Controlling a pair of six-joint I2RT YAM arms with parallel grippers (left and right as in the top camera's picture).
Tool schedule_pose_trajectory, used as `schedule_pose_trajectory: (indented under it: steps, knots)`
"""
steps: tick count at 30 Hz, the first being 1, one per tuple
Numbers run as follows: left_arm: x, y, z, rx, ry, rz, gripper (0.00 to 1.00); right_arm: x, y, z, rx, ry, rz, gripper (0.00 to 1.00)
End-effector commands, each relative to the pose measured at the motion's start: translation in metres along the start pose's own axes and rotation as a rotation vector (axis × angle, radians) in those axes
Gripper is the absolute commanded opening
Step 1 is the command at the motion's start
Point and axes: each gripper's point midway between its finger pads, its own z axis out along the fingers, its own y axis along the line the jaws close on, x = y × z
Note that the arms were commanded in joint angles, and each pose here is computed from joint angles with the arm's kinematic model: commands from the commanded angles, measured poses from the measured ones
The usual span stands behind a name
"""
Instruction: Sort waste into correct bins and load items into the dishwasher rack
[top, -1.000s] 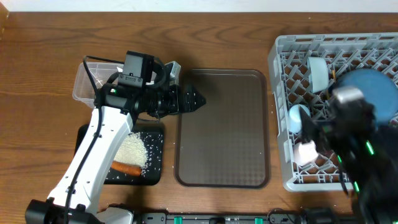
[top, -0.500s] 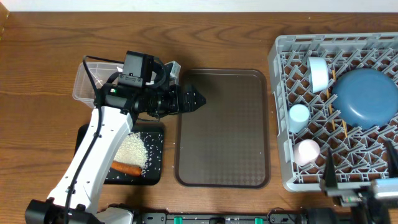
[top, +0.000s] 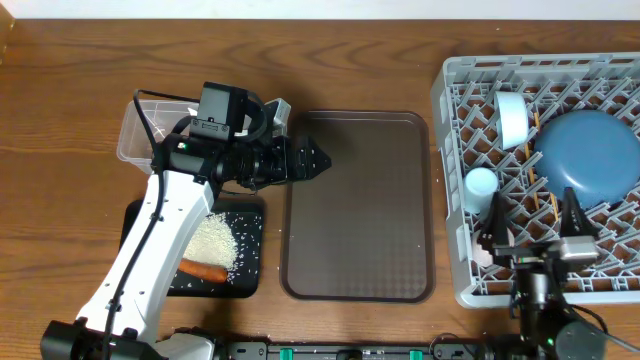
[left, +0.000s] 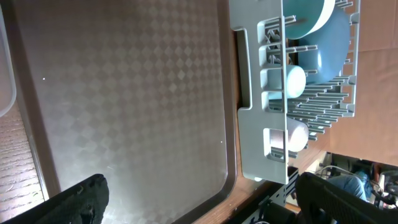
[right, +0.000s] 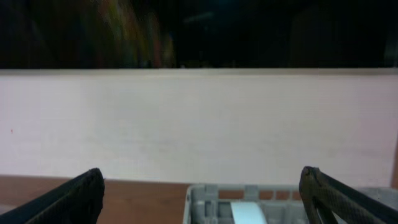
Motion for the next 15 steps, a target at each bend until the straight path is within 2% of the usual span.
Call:
schedule_pose_trajectory:
  steps: [1,5,15]
  knots:
    - [-0.002,-0.001,-0.004,-0.005,-0.015,0.016,0.98,0.026,-0.003,0.0,0.005,0.014,0.043,0.99]
    - [-0.002,-0.001,-0.004,-0.005,-0.015,0.016,0.98,0.055,-0.004,-0.001,0.009,0.061,0.045,0.99]
    - [-0.002,-0.001,-0.004,-0.005,-0.015,0.016,0.98,0.13,-0.009,-0.017,0.03,0.375,0.012,0.99]
